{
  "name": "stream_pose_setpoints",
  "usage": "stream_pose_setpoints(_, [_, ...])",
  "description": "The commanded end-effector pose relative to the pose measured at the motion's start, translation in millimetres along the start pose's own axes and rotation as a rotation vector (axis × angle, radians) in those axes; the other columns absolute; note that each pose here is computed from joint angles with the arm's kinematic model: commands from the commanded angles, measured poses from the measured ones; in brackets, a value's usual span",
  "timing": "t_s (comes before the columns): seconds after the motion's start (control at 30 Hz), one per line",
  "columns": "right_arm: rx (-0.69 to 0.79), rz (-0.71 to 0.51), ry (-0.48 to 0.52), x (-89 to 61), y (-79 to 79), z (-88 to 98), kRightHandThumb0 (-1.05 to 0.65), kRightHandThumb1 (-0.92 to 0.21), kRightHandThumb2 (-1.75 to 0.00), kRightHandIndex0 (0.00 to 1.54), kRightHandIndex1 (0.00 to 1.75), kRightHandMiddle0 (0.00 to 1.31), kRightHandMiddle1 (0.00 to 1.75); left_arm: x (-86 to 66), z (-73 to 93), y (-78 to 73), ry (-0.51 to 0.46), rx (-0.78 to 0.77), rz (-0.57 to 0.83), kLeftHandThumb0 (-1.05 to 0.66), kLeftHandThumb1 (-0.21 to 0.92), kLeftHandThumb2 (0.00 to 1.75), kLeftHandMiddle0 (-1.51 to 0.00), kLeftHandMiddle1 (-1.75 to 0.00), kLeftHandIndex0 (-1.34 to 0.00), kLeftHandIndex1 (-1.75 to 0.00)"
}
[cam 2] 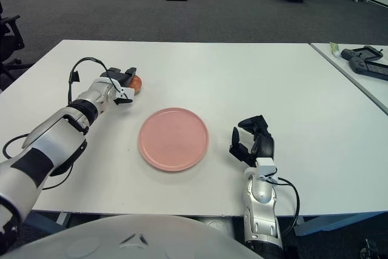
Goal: Put the apple into the plate.
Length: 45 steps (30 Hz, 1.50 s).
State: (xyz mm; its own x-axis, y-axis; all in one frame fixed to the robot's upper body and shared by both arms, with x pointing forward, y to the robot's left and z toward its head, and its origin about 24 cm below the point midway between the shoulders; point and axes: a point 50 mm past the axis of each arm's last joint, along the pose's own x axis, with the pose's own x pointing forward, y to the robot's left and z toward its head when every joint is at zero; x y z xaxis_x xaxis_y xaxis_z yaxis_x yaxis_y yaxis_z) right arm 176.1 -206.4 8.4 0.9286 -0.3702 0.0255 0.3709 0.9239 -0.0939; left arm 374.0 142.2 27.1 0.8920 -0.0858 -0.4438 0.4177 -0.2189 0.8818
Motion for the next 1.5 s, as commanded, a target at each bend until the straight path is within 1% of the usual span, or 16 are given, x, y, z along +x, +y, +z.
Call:
stream_pose_setpoints(0.0, [0.015,0.004,-0.021,2.4,1.8,4.0,-0.40,-0.58,-0.99,0.63,1.36,0.40,1.75,-3.0,2.9,-24.6,-0.016,0.086,-0.023,-0.70,0.45,0.91,0.00,-0.86,0.00,-0.56])
stream_pose_setpoints(0.13, [0.013,0.007,-0.027,2.6,1.9,4.3,-0.40,-0.58,-0.99,0.64,1.36,0.41,1.75,-3.5,3.7,-23.9,-0.017,0.151,0.055,-0.64,0.35,1.02,-0.02,-1.21,0.00,-0.99])
stream_pose_setpoints(0.3, [0.025,0.006,-0.025,2.5,2.2,5.4,-0.41,-0.56,-1.02,0.64,1.36,0.42,1.75,-4.8,3.6,-25.8,-0.011,0.189,0.129,-0.52,0.24,1.15,-0.07,-1.43,0.00,-1.26])
stream_pose_setpoints(0.37, [0.033,0.005,-0.021,2.4,2.3,5.5,-0.41,-0.56,-1.02,0.64,1.36,0.42,1.75,-5.8,3.5,-28.1,-0.008,0.196,0.160,-0.34,0.18,1.29,-0.12,-1.58,0.00,-1.40])
stream_pose_setpoints(0.4, [0.035,0.006,-0.020,2.4,2.3,5.5,-0.41,-0.56,-1.02,0.64,1.36,0.42,1.75,-6.2,3.4,-29.0,-0.008,0.198,0.169,-0.07,0.28,1.22,-0.24,-1.64,0.00,-1.50])
stream_pose_setpoints(0.43, [0.036,0.006,-0.020,2.4,2.3,5.5,-0.41,-0.55,-1.03,0.64,1.36,0.42,1.75,-6.3,3.4,-29.4,-0.008,0.198,0.173,0.10,0.36,1.18,-0.32,-1.68,0.00,-1.57])
stream_pose_setpoints(0.47, [0.035,0.006,-0.020,2.5,2.2,5.5,-0.41,-0.55,-1.03,0.64,1.36,0.42,1.75,-6.6,3.5,-29.2,-0.009,0.206,0.189,0.16,0.38,1.16,-0.35,-1.69,0.00,-1.59])
stream_pose_setpoints(0.5, [0.034,0.007,-0.021,2.5,2.2,5.5,-0.41,-0.55,-1.03,0.64,1.36,0.43,1.75,-6.9,3.5,-29.3,-0.011,0.215,0.202,0.26,0.39,1.18,-0.41,-1.71,-0.08,-1.65])
stream_pose_setpoints(0.6, [0.031,0.009,-0.023,2.7,2.0,5.6,-0.41,-0.55,-1.03,0.65,1.36,0.43,1.75,-7.7,2.8,-31.2,-0.013,0.230,0.214,0.09,0.30,1.29,-0.59,-1.63,-0.35,-1.71])
stream_pose_setpoints(0.7, [0.024,0.008,-0.025,2.9,1.8,5.6,-0.41,-0.55,-1.03,0.65,1.37,0.43,1.75,-8.1,2.0,-33.0,-0.012,0.221,0.213,0.03,0.17,1.41,-0.73,-1.54,-0.52,-1.74])
stream_pose_setpoints(0.8, [0.016,0.007,-0.030,3.2,1.7,5.6,-0.41,-0.55,-1.03,0.64,1.37,0.42,1.75,-8.3,1.1,-33.8,-0.008,0.180,0.212,0.01,0.05,1.51,-0.88,-1.42,-0.63,-1.74])
stream_pose_setpoints(0.97, [0.026,0.016,-0.032,3.4,1.5,5.5,-0.41,-0.56,-1.02,0.64,1.37,0.42,1.75,-8.0,-0.1,-34.8,-0.001,0.122,0.184,0.00,-0.01,1.54,-0.98,-1.28,-0.71,-1.75])
stream_pose_setpoints(1.0, [0.026,0.018,-0.034,3.5,1.3,5.6,-0.41,-0.56,-1.02,0.64,1.38,0.42,1.75,-8.0,-0.3,-35.3,-0.001,0.117,0.177,0.00,-0.01,1.53,-0.99,-1.25,-0.74,-1.75])
stream_pose_setpoints(1.03, [0.026,0.019,-0.036,3.6,1.2,5.6,-0.41,-0.56,-1.02,0.64,1.38,0.42,1.75,-8.0,-0.4,-35.6,-0.001,0.113,0.172,0.00,0.02,1.56,-0.87,-1.43,-0.71,-1.75])
stream_pose_setpoints(1.17, [0.018,0.020,-0.040,4.1,0.7,5.5,-0.41,-0.56,-1.02,0.64,1.38,0.42,1.75,-8.1,-0.6,-36.6,-0.001,0.091,0.162,0.00,0.07,1.57,-0.71,-1.66,-0.68,-1.75])
stream_pose_setpoints(1.47, [0.021,0.011,-0.034,4.6,1.0,5.6,-0.40,-0.57,-1.01,0.63,1.38,0.42,1.75,-8.5,-4.4,-40.6,0.035,-0.038,0.127,0.00,0.04,1.63,-0.70,-1.74,-0.70,-1.75])
